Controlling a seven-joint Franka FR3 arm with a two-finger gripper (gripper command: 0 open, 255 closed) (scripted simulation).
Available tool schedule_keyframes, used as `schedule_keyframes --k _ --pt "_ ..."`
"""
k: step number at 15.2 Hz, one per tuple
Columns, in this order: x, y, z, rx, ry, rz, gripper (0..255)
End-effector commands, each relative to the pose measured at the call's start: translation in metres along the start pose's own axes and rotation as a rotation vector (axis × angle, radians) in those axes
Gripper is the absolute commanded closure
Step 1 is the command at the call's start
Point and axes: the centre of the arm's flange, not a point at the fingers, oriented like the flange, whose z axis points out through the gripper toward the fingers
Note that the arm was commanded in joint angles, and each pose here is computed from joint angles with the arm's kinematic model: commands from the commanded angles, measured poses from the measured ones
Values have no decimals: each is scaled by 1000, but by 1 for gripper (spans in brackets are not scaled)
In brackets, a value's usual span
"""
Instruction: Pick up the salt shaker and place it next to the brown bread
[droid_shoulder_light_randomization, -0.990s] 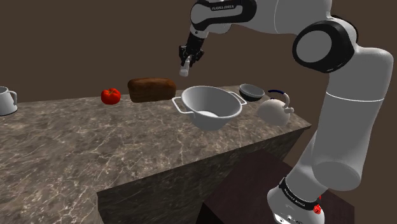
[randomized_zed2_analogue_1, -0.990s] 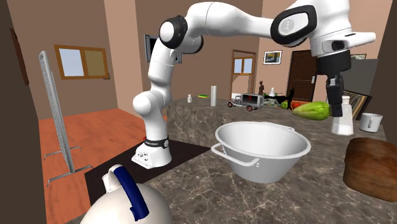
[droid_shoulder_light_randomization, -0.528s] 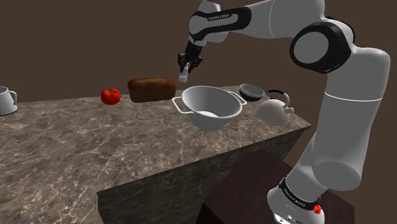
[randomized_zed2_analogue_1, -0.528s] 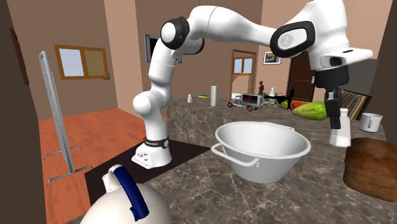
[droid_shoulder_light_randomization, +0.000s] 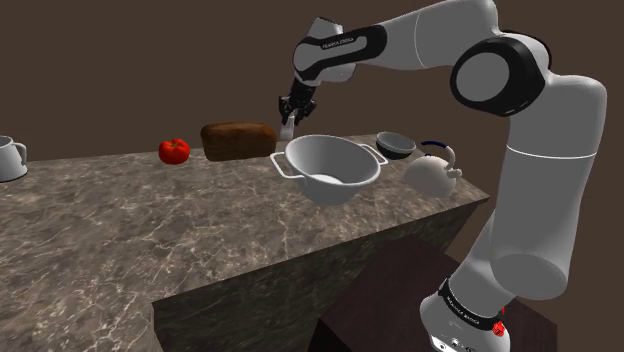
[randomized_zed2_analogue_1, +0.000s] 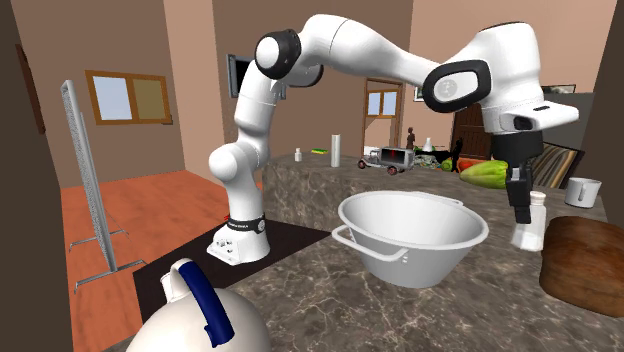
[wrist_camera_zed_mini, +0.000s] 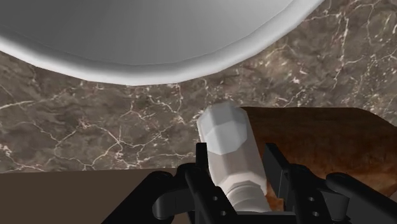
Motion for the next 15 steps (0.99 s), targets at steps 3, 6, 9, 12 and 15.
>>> schedule_keyframes --k 3,6,9,12,15 --pt "-5 2 21 0 0 0 255" --pt "-9 4 37 0 0 0 255" --pt "-13 6 52 0 0 0 255" --pt "-16 7 67 0 0 0 255" --pt "-20 9 82 0 0 0 255"
